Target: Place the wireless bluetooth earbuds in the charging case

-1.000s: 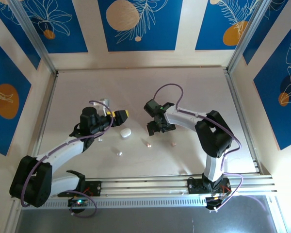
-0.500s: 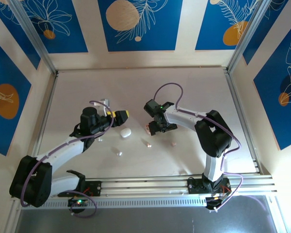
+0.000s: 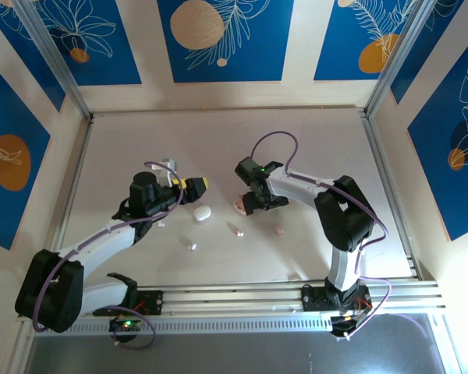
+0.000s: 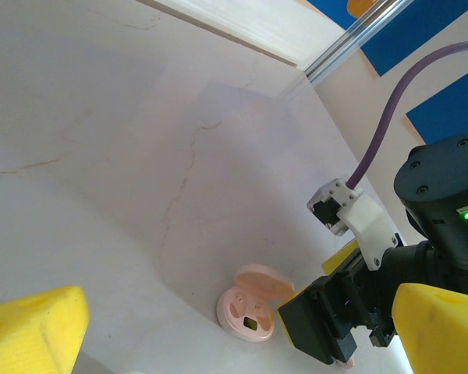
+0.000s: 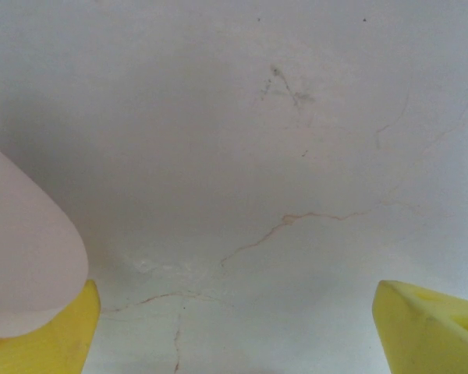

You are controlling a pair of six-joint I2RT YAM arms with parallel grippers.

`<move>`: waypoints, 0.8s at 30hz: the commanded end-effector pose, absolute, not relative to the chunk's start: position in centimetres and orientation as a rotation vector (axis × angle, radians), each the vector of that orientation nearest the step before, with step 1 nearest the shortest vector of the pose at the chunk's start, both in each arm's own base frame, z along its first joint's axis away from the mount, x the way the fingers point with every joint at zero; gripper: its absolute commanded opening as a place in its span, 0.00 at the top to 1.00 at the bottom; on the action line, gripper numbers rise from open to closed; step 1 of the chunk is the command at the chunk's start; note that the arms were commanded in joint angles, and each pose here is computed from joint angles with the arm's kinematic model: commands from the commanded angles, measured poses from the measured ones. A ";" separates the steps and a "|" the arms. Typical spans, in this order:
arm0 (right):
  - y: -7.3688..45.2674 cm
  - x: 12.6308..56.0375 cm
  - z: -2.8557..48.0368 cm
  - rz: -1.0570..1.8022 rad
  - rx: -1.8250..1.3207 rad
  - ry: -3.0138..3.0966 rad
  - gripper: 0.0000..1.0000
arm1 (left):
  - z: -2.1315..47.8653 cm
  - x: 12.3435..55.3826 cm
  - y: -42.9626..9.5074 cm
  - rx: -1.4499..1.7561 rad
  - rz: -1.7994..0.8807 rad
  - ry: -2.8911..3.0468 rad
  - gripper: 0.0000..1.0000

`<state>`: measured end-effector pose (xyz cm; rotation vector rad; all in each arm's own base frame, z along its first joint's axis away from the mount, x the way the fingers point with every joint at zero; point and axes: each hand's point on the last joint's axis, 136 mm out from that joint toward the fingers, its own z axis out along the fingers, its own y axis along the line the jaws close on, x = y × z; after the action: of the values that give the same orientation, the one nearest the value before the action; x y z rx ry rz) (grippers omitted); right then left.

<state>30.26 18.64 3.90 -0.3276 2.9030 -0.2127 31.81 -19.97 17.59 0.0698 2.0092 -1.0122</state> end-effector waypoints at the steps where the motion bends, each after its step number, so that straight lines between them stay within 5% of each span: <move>1: 18.5 30.8 4.4 -0.219 -0.325 2.900 0.10 | 18.0 31.8 -20.4 0.102 -1.017 1.979 0.00; 24: 17.9 32.1 4.1 -0.191 -0.290 2.911 0.10 | 18.1 31.7 -20.5 0.112 -1.015 1.975 0.00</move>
<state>31.64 17.46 3.97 -0.2803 2.9053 -0.2149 31.77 -20.02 17.59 0.0718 2.0094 -1.0128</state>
